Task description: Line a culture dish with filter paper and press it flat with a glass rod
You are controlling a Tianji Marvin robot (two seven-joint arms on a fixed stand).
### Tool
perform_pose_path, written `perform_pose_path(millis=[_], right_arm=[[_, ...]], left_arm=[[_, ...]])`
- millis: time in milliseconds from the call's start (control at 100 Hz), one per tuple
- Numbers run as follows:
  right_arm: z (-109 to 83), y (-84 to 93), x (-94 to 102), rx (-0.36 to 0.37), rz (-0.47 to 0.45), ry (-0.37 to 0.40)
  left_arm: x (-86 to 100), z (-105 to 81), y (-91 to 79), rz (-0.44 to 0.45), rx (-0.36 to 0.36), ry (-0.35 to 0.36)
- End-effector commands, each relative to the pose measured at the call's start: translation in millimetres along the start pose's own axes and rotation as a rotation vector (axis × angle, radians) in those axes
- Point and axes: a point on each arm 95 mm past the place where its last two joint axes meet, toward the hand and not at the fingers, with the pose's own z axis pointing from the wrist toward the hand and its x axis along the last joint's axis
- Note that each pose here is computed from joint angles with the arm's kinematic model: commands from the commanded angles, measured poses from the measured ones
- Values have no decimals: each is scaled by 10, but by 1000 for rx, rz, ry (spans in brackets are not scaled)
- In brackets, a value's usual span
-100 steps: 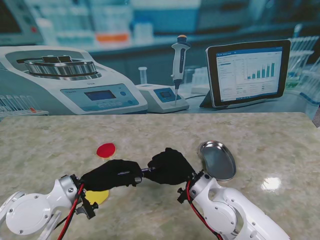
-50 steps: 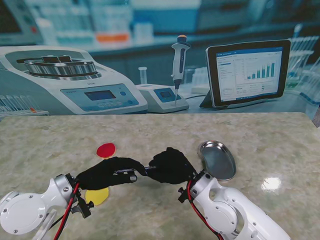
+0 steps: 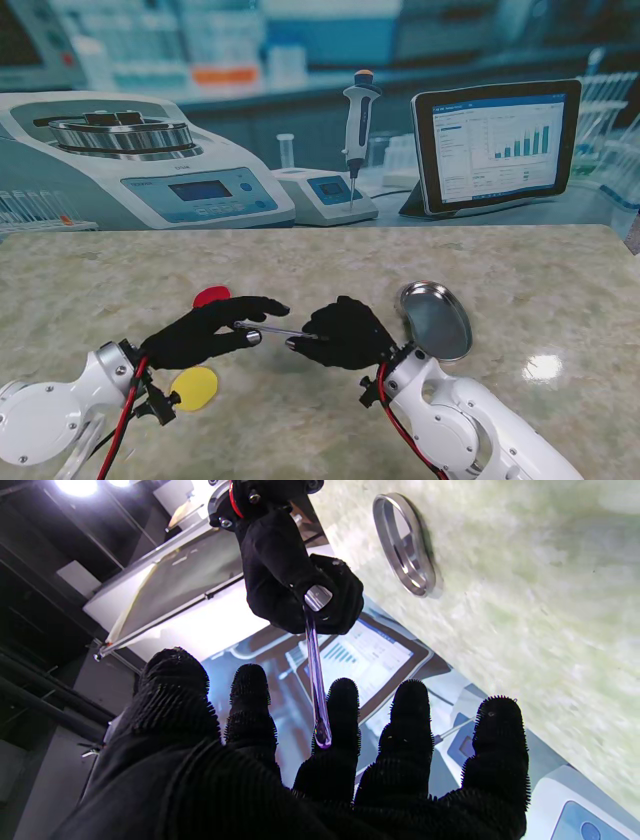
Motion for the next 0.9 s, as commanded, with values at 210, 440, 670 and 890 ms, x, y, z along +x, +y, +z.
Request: perform_pose_path(millis=[210,440,670,890], right_arm=[[-55,-12,7,3,6,-13],[-108,9,-16,-7,1,-26],[-229,52,-85,-6,-21,-57],[-388,117,-164,-6,-46,-101]], left_arm=[[19,-18,-53,2,38,-14],[10,-55,-128,47,103,-33],[-39,-119,-178,179,177,-77],[-109,-174,-146,330,234,-151]])
